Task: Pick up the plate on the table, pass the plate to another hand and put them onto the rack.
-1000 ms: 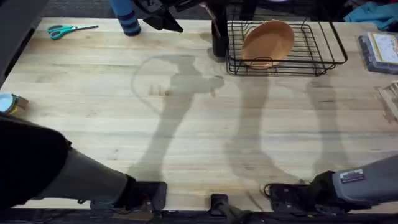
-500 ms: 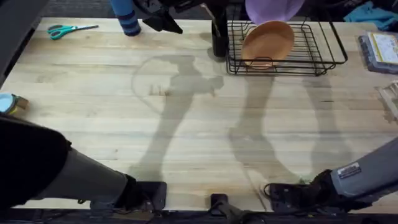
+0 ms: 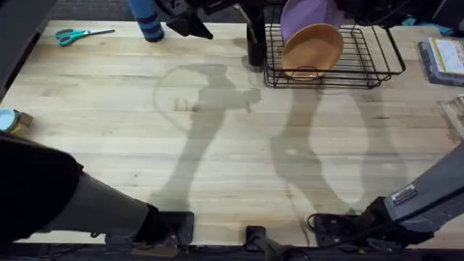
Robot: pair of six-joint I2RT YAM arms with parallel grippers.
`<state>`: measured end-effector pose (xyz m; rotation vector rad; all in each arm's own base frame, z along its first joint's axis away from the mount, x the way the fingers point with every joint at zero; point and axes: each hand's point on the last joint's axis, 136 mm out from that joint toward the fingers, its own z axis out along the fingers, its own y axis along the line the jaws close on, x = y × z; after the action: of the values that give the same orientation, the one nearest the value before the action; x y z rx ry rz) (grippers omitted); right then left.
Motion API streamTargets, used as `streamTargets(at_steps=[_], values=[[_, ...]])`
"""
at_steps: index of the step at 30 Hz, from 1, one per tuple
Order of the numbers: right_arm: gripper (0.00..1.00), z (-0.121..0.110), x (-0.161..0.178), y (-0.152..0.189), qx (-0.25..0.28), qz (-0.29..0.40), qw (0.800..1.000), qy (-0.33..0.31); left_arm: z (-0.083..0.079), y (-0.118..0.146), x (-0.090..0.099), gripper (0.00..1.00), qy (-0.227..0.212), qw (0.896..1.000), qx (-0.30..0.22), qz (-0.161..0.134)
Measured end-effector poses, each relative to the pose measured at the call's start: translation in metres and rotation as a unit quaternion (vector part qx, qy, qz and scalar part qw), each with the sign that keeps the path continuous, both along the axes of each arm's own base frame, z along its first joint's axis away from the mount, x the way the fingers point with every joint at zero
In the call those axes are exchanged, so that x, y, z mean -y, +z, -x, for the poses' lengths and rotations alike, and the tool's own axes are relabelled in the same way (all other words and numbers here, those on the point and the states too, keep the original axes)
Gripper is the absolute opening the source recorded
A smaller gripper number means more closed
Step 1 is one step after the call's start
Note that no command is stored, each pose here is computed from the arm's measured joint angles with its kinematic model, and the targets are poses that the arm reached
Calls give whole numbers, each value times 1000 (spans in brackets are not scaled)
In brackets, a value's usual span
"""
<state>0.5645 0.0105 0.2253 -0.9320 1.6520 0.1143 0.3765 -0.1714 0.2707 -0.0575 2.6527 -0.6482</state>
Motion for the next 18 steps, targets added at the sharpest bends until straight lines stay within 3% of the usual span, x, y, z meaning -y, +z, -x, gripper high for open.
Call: streamTargets(at_steps=[9,18], values=[[30,-3,0,-28,-32,-5,999,3,0,0,0,994,0,1000,0,0],[31,9,1,-39,-64,16,998,19,0,0,0,993,0,1000,0,0]])
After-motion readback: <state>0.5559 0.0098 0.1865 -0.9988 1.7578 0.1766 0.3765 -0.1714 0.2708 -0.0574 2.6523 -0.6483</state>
